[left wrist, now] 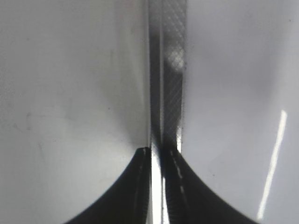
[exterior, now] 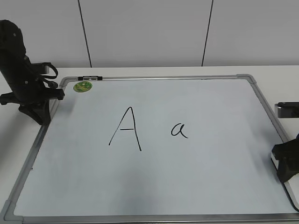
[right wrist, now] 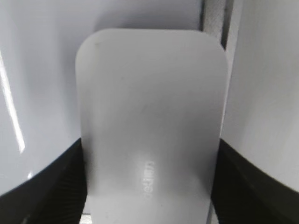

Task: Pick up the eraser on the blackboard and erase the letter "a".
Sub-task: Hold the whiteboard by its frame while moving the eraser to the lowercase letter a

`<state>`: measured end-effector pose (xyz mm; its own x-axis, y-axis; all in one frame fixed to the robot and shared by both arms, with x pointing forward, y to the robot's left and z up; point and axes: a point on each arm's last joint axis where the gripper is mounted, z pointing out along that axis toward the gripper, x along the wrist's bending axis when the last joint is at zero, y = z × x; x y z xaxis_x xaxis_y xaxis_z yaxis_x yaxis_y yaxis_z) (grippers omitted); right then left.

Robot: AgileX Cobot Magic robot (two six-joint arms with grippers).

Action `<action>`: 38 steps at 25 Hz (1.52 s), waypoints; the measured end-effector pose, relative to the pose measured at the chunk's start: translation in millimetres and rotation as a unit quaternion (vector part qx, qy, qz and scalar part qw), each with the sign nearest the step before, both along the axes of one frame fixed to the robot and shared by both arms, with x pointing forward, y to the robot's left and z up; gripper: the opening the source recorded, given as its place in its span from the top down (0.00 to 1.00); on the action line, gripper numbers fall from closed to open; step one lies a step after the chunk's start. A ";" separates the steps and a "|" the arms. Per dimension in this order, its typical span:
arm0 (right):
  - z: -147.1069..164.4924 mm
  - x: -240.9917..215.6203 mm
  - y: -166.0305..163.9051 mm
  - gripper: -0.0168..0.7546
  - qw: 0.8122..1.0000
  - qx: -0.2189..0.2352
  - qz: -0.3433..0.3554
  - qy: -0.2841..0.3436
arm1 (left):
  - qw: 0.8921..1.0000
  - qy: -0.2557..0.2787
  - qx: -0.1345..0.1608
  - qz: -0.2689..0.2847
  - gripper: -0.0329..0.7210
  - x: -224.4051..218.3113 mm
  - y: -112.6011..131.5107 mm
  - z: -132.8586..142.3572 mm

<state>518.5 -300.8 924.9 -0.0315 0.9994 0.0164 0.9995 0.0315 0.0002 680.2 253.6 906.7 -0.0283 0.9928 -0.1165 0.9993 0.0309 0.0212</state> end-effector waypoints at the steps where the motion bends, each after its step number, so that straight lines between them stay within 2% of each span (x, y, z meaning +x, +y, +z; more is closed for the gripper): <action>1: 0.0 0.0 0.0 0.29 1.000 0.000 0.000 0.000 | 1.000 0.000 0.000 0.000 0.86 0.0 0.0 0.0; 7: 2.9 3.5 3.8 0.30 1.000 0.021 -0.019 0.005 | 1.000 0.000 -0.001 0.001 0.86 0.0 -0.2 0.0; 12: 22.6 15.5 6.8 0.30 0.999 0.035 -0.022 0.023 | 1.000 0.000 -0.003 0.002 0.86 0.1 -0.6 0.1; 20: 50.8 41.7 42.8 0.30 0.998 0.036 0.039 0.027 | 1.000 -0.001 -0.004 0.002 0.86 0.2 -0.6 0.1; 24: 49.2 62.8 65.6 0.30 0.996 0.033 0.066 0.043 | 1.000 -0.001 -0.004 0.002 0.86 0.3 -0.8 0.1; 33: 38.8 119.8 112.2 0.30 0.994 0.031 0.109 0.005 | 1.000 -0.001 -0.005 0.003 0.86 0.3 -1.0 0.1; 38: 26.7 132.8 135.7 0.30 0.991 0.033 0.129 0.002 | 1.000 -0.001 -0.005 0.003 0.86 0.3 -1.0 0.1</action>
<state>651.2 -165.1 951.6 -0.2856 0.9549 0.0811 0.9582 0.2861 0.0067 680.5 252.7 906.8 -0.0338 0.9913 -0.1272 0.9990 0.0371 0.0236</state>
